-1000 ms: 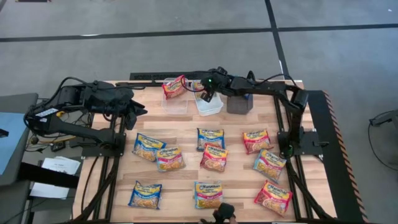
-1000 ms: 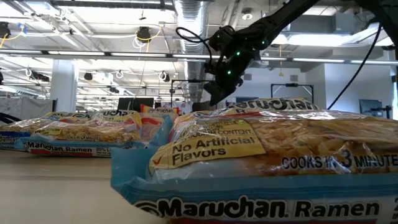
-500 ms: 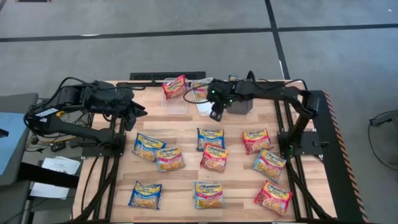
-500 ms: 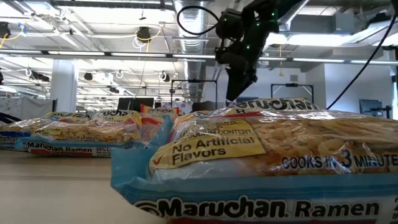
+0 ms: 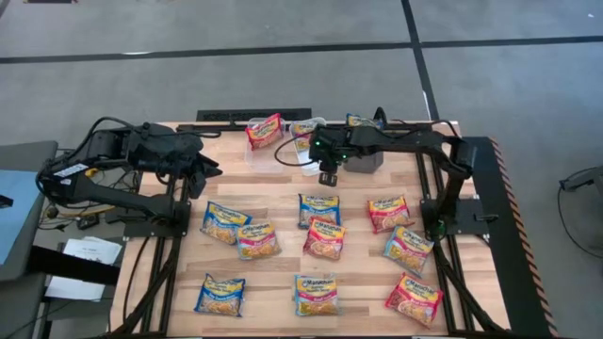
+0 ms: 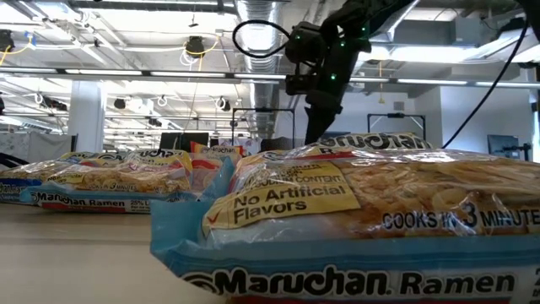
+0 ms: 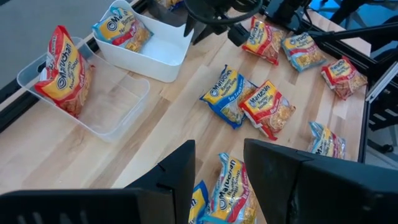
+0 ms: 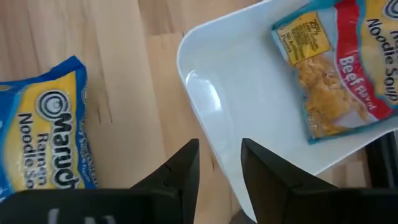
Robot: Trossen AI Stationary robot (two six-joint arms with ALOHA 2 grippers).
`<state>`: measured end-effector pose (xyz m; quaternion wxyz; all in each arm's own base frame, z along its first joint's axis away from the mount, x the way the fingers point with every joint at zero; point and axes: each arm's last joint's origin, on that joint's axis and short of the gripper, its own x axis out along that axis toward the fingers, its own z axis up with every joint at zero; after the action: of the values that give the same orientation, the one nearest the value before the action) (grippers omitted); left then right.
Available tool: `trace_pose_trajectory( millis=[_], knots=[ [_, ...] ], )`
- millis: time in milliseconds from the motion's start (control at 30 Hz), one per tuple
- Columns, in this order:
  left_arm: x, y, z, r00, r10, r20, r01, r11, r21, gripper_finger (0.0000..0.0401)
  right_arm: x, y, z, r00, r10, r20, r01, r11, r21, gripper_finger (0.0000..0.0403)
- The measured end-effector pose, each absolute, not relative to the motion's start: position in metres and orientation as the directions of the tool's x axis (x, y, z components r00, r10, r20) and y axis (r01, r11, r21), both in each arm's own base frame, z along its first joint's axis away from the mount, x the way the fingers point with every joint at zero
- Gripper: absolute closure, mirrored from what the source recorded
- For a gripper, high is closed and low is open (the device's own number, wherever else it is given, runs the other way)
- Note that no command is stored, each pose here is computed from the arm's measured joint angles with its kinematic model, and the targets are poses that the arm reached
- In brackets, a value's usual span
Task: Sort Maruchan noodles
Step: Adjust the white bin
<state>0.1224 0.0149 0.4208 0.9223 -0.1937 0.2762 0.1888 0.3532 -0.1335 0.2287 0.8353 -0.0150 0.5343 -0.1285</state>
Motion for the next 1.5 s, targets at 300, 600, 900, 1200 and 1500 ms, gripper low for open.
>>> trace_pose_trajectory(
  millis=[300,600,900,1200,1500],
  knots=[
    [0.122,0.015,0.421,0.776,0.243,-0.582,-0.449,0.861,-0.239,0.0278,0.347,-0.133,0.215,0.371,-0.198,-0.907,0.182,0.973,-0.138,0.0264],
    [0.122,0.015,0.421,0.776,0.244,-0.582,-0.450,0.861,-0.238,0.0278,0.347,-0.138,0.215,0.377,-0.226,-0.898,0.226,0.963,-0.148,0.0264],
    [0.122,0.015,0.421,0.775,0.244,-0.583,-0.450,0.861,-0.238,0.0278,0.365,-0.129,0.182,0.329,-0.188,-0.925,0.216,0.969,-0.120,0.0264],
    [0.121,0.015,0.419,0.763,0.243,-0.598,-0.454,0.861,-0.230,0.0278,0.392,-0.119,0.183,0.380,-0.176,-0.908,0.295,0.954,-0.061,0.0264],
    [0.120,0.015,0.417,0.747,0.242,-0.619,-0.460,0.860,-0.219,0.0278,0.397,-0.138,0.191,0.414,-0.269,-0.870,0.442,0.895,-0.067,0.0275]
  ],
)
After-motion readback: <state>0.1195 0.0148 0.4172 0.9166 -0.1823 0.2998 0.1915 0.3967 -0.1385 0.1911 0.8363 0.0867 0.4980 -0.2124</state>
